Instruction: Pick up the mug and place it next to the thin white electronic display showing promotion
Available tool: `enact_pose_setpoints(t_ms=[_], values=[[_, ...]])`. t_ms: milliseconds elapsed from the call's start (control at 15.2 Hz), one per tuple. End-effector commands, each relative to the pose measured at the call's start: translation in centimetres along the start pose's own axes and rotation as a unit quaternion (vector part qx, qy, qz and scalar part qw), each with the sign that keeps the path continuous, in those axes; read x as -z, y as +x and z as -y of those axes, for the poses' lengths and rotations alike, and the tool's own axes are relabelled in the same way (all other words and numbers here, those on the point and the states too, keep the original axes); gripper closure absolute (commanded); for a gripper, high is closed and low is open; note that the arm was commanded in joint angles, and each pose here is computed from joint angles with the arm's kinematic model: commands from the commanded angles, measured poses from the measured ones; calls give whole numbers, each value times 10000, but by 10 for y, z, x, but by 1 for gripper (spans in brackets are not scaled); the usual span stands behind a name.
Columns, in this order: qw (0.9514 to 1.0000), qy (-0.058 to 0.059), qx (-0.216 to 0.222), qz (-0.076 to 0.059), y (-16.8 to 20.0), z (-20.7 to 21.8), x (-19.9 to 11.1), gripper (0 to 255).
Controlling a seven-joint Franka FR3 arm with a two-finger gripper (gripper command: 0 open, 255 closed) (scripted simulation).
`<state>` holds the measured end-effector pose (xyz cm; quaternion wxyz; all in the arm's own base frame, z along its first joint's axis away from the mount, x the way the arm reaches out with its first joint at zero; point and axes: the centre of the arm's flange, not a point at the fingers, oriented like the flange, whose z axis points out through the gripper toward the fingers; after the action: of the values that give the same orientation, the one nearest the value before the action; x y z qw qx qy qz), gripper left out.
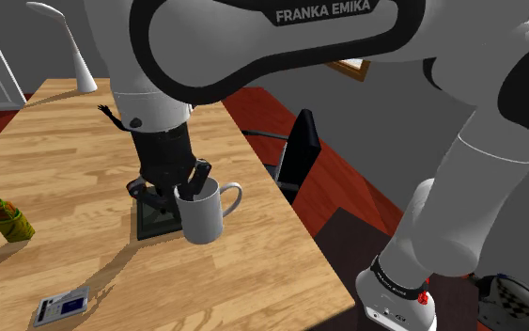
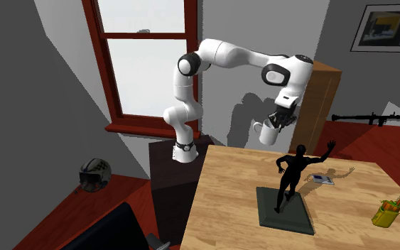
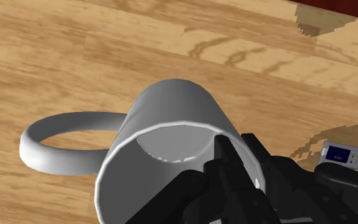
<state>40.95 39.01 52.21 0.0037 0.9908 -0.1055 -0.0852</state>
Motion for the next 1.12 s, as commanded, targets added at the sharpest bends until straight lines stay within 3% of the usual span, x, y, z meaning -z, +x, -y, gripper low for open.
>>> enact_pose_setpoints(t_ms=[0,462,1056], values=[[10000,5,-12,2,6,26,3,255],[10000,5,-12,2,22,119,9,255],[10000,5,-12,2,30,120,-38,255]])
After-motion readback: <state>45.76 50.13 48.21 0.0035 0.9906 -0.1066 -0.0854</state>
